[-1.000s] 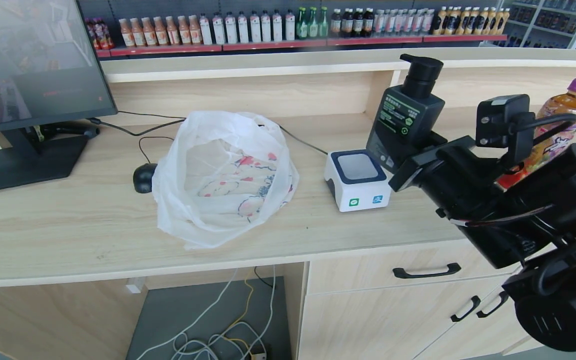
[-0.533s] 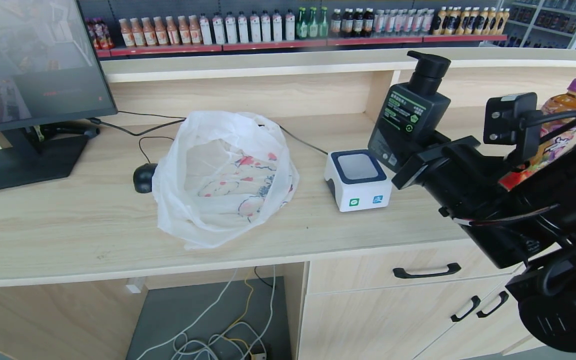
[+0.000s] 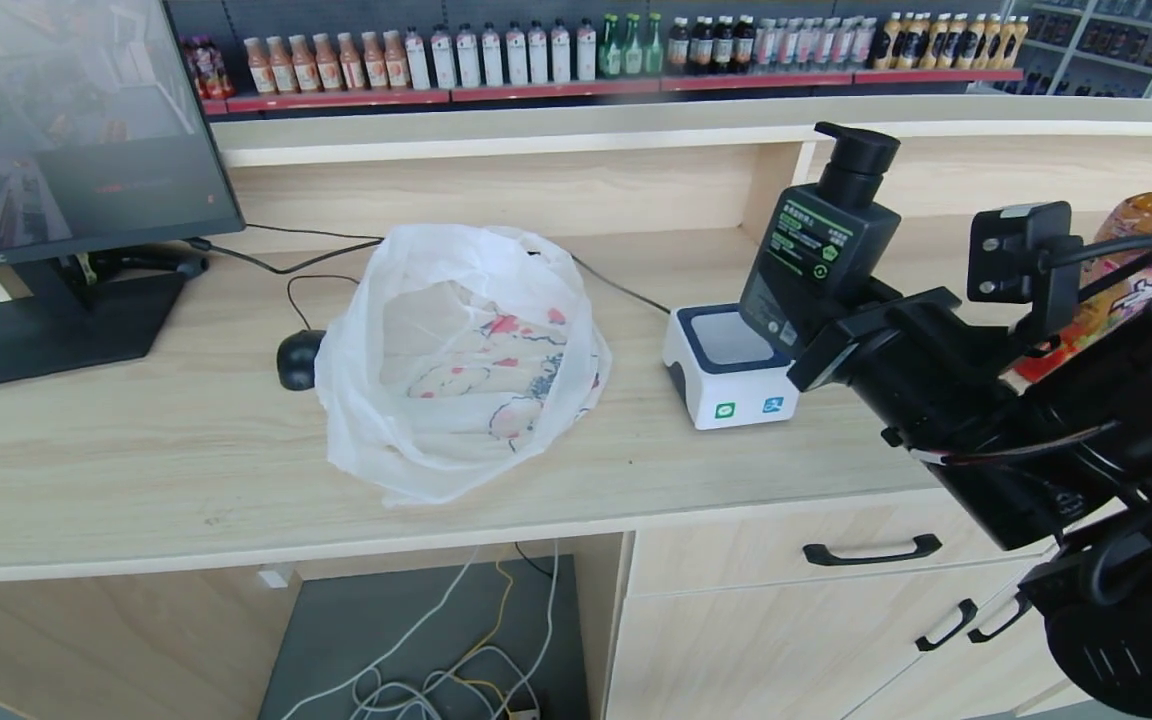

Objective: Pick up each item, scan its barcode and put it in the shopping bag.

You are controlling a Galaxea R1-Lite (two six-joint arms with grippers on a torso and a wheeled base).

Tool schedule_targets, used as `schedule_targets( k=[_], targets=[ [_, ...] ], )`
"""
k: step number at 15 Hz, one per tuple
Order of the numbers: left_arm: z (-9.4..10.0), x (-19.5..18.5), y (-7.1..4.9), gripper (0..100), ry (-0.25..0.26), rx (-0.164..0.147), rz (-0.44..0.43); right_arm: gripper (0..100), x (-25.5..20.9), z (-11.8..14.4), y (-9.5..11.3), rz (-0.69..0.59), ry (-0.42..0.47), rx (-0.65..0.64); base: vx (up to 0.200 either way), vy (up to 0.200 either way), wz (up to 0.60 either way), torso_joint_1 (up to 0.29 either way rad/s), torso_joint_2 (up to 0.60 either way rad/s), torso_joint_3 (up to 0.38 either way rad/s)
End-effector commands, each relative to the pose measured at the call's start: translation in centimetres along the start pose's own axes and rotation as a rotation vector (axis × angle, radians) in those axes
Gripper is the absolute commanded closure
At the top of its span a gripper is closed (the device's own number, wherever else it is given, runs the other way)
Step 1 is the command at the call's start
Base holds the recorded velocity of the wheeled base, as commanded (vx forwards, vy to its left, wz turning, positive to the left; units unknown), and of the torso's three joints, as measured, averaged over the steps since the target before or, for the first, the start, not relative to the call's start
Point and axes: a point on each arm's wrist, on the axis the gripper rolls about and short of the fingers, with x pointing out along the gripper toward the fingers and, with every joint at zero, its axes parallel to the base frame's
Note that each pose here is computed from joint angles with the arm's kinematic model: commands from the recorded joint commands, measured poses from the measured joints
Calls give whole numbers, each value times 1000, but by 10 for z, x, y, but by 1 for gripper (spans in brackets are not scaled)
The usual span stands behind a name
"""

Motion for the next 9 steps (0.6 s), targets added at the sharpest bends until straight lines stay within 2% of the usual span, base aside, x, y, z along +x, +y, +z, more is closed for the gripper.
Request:
schedule_targets(
  k=[1,7,9],
  targets=[
    [0,0,0,0,0,-2,0,100,-4,8,0,1,-18,1,0,200,0,12,2,-2],
    [0,0,0,0,0,0,0,100,-13,17,-2,-2,-27,16,0,200,0,-1,1,5],
    [0,0,0,0,0,0,0,100,-15,20,-2,-2,-36,16,0,0,0,0,0,0]
  ],
)
